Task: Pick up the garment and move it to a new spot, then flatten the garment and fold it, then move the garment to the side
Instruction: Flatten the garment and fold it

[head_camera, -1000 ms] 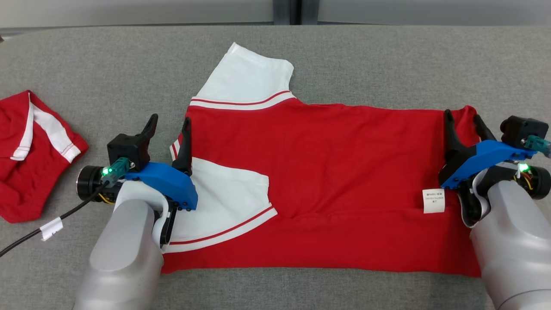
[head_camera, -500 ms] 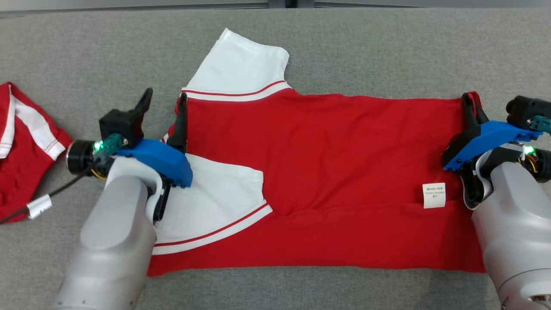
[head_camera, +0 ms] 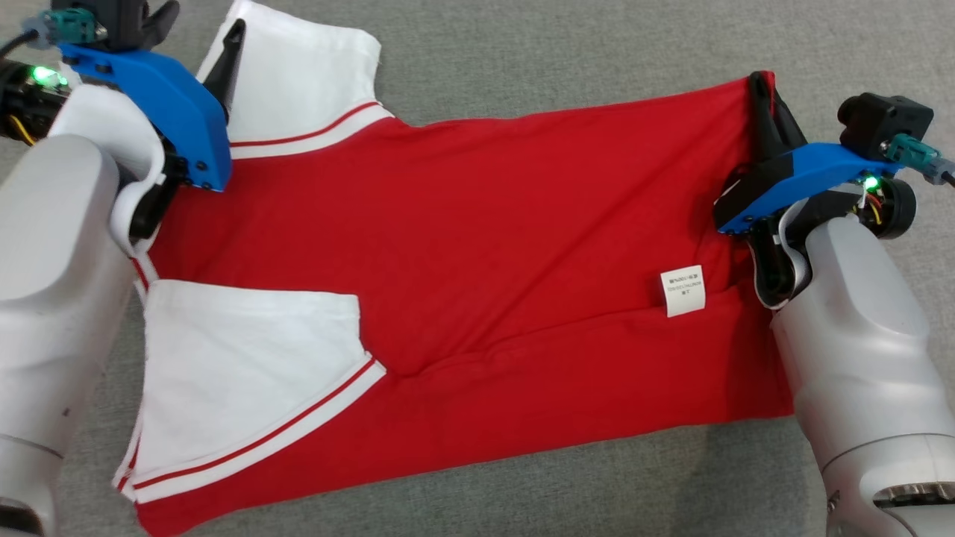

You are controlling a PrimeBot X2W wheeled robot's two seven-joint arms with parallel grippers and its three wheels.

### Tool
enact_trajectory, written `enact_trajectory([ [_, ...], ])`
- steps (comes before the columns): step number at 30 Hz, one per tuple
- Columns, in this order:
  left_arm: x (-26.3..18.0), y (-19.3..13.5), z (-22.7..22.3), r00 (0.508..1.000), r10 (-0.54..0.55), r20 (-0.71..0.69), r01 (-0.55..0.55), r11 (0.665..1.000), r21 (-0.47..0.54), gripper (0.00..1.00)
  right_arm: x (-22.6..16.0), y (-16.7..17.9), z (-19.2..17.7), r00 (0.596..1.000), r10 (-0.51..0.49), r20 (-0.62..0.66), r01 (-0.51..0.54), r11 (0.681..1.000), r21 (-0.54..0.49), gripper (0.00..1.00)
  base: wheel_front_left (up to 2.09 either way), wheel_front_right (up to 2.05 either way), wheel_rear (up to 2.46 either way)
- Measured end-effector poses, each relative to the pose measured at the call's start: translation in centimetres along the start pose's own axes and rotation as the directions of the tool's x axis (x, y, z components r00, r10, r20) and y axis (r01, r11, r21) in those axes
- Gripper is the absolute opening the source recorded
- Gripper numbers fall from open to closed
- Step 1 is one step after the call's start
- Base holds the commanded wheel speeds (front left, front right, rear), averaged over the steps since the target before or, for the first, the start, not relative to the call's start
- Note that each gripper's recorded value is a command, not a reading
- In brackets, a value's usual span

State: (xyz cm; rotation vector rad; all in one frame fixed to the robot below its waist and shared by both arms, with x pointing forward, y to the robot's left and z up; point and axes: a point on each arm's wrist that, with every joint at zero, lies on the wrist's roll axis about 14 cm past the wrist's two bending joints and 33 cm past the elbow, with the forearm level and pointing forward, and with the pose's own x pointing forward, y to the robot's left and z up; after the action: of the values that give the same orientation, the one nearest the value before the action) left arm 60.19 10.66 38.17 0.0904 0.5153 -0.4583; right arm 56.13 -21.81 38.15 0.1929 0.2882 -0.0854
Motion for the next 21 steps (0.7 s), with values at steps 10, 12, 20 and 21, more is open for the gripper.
enact_trajectory([
  [10, 3.4, 0.5, -1.3, 0.993, -0.046, -0.113, 0.048, 0.999, 0.013, 1.0, 0.0, -0.4, 0.0, 1.0, 0.02, 0.014, -0.02, 1.0, 0.019, 0.0, 0.0, 0.0, 0.0],
  [12, 3.9, 0.8, -1.3, 0.991, -0.044, -0.124, 0.047, 0.999, 0.022, 1.0, -0.1, -0.4, -0.1, 1.0, 0.025, 0.013, -0.026, 0.999, 0.022, 0.0, 0.0, 0.0, 0.0],
  [20, 4.9, 0.5, -3.3, 0.977, -0.055, -0.205, 0.054, 0.998, -0.012, 0.0, 0.0, -0.2, -0.3, 0.999, 0.037, 0.013, -0.038, 0.999, 0.034, 0.0, 0.0, 0.0, 0.0],
  [21, 4.9, 0.5, -3.4, 0.976, -0.054, -0.211, 0.053, 0.999, -0.011, 0.0, 0.0, -0.2, -0.3, 0.999, 0.039, 0.013, -0.039, 0.999, 0.033, 0.0, 0.0, 0.0, 0.0],
])
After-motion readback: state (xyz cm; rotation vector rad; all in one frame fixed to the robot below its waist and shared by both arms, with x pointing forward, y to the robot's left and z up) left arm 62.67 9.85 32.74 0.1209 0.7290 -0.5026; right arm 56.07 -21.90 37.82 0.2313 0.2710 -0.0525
